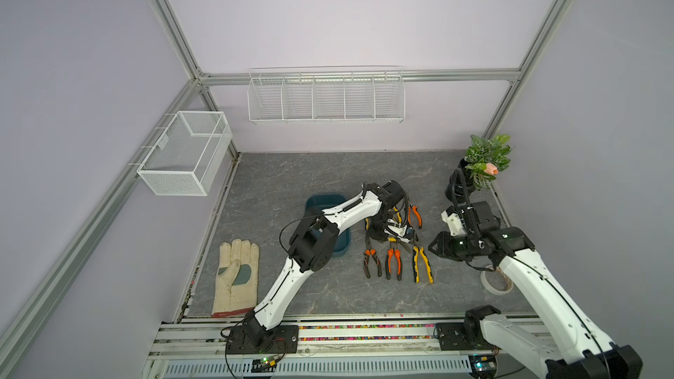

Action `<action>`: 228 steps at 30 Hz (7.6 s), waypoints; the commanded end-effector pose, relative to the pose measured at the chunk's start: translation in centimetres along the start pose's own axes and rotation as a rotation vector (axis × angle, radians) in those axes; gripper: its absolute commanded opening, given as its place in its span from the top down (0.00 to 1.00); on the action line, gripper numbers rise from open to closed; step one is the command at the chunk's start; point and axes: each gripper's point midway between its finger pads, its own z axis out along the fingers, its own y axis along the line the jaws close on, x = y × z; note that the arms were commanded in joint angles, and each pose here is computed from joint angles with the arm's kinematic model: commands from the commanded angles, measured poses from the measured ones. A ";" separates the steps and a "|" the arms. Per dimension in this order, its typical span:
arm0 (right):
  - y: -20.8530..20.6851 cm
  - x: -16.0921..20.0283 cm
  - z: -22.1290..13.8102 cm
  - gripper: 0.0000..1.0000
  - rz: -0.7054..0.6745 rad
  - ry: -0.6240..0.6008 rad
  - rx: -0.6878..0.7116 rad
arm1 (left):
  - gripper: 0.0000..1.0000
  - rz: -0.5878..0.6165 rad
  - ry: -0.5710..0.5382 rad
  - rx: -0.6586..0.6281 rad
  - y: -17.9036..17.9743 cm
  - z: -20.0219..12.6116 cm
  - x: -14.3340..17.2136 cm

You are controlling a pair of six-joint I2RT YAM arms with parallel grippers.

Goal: Take the pliers out of the storage box
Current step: Pick up the pliers at the center of the board.

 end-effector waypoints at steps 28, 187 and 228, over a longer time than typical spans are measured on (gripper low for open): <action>0.4 -0.9 -2.1 0.68 0.009 -0.121 -0.012 | 1.00 -0.453 0.041 -0.615 4.4 -15.6 -2.5; 14.7 -12.1 -0.8 0.79 -0.091 -0.096 -0.452 | 1.00 -1.284 -0.600 -0.243 -4.4 -18.7 -1.1; 12.5 -12.0 0.7 0.41 0.353 -0.128 -0.343 | 1.00 -1.088 -0.059 -1.263 -2.5 -20.4 1.4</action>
